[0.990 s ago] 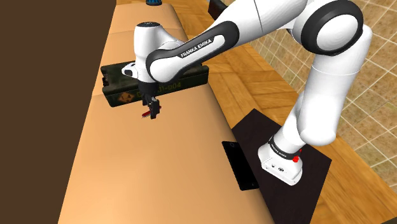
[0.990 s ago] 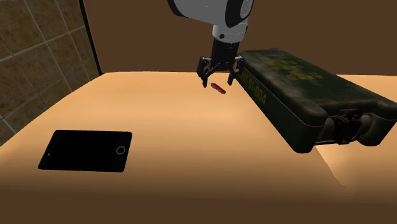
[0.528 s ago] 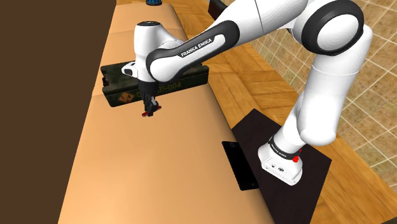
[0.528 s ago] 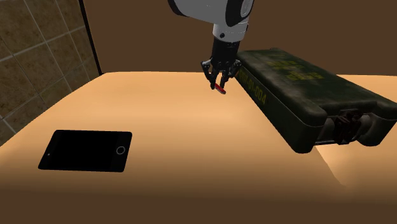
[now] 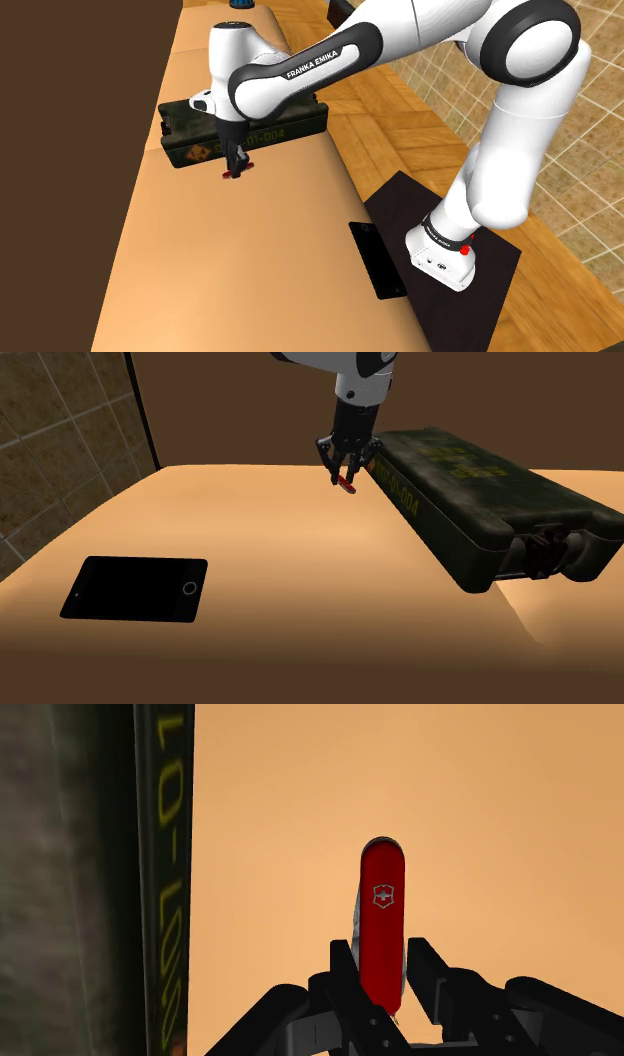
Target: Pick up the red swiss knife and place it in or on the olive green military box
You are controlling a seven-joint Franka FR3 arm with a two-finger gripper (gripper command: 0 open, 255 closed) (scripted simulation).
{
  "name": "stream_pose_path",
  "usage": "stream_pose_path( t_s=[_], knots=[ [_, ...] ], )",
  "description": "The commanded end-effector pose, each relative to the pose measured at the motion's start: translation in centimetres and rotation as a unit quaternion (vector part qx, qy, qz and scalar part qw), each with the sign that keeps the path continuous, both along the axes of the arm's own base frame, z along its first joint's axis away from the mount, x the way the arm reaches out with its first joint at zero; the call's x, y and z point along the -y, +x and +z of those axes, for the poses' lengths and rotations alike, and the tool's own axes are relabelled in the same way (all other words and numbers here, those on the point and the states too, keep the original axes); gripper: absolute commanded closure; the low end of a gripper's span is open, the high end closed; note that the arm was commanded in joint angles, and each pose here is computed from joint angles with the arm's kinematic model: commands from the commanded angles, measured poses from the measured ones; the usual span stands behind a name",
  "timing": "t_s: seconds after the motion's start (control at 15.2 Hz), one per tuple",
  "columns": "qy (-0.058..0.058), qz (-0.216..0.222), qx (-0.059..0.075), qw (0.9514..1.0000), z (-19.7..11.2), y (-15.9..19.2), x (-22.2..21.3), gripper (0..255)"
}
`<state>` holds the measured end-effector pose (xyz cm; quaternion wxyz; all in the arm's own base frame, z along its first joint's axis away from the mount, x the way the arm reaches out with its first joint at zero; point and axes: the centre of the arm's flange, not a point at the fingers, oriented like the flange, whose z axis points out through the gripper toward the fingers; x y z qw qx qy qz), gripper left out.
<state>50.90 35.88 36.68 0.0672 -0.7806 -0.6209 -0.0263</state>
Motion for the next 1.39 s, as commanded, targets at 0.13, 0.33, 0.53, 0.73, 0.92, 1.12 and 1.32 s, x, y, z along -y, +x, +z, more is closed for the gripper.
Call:
stream_pose_path(
  t_s=[0.13,0.33,0.53,0.73,0.92,1.12,1.32],
  knots=[
    [0.000,0.000,0.000,1.0000,2.0,0.0,-0.1,255],
    [0.000,0.000,0.000,1.0000,3.6,0.0,-0.1,255],
    [0.000,0.000,0.000,1.0000,5.2,0.0,-0.1,255],
    [0.000,0.000,0.000,1.0000,6.8,0.0,-0.1,255],
    [0.000,0.000,0.000,1.0000,8.3,0.0,-0.1,255],
    [0.000,0.000,0.000,1.0000,9.9,0.0,-0.1,255],
    [0.000,0.000,0.000,1.0000,11.5,0.0,-0.1,255]
  ],
)
